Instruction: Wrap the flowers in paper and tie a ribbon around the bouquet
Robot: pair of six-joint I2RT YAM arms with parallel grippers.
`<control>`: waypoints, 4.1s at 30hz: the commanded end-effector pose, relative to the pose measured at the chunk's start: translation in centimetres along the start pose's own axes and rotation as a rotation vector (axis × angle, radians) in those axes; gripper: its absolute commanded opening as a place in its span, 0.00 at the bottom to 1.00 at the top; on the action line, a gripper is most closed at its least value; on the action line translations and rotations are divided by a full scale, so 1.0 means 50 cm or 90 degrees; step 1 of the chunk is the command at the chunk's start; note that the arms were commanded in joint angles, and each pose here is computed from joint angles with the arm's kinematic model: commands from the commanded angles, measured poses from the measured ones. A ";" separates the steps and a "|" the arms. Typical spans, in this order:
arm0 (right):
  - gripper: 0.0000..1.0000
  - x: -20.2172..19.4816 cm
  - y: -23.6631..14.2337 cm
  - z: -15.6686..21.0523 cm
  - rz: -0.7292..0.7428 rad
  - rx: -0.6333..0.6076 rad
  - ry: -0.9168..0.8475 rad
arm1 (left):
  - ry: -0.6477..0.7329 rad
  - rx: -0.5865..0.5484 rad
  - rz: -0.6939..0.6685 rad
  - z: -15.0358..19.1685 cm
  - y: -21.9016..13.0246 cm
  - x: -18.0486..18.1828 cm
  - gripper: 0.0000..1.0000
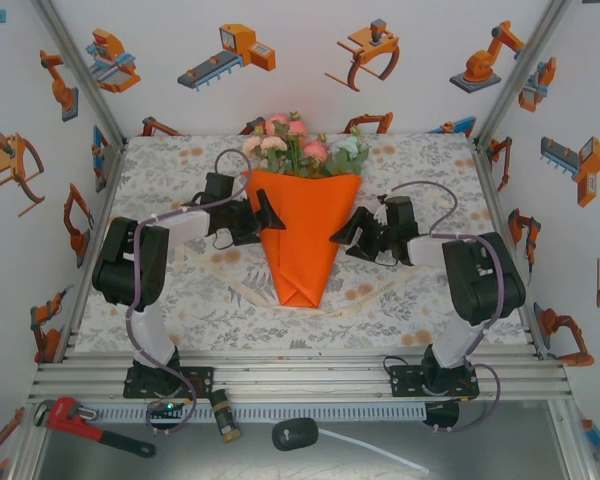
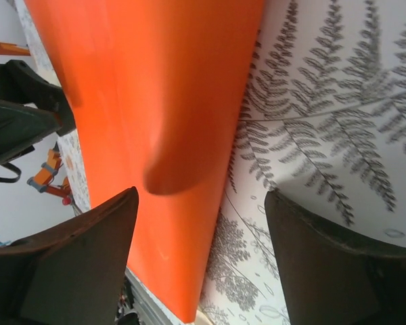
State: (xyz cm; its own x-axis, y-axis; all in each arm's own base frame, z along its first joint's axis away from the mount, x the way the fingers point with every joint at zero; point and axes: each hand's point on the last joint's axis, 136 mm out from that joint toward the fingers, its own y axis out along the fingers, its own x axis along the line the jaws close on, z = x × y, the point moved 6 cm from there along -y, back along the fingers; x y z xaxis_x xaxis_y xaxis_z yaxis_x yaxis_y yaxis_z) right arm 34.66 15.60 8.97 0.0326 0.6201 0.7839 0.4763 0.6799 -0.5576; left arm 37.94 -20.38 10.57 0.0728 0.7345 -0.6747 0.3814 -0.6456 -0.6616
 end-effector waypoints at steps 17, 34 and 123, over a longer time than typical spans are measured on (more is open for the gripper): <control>0.28 0.068 0.007 -0.028 -0.022 -0.045 -0.022 | -0.066 0.024 0.086 0.020 0.019 -0.036 0.33; 0.17 0.075 -0.055 0.065 0.029 -0.032 -0.042 | -0.073 0.044 0.017 0.112 -0.041 -0.046 0.14; 0.65 -0.122 -0.301 -0.244 0.475 -0.232 -0.025 | -0.244 -0.349 -0.326 0.062 -0.406 0.201 0.87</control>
State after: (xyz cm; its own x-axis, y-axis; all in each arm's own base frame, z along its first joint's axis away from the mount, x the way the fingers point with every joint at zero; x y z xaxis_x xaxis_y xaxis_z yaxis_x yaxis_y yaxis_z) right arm 40.18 -7.81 14.61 0.5049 0.8433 0.1844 0.5815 -0.1745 -0.7946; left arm 27.23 1.29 15.58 -0.6077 0.6861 -0.4000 0.6295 0.1091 -0.7693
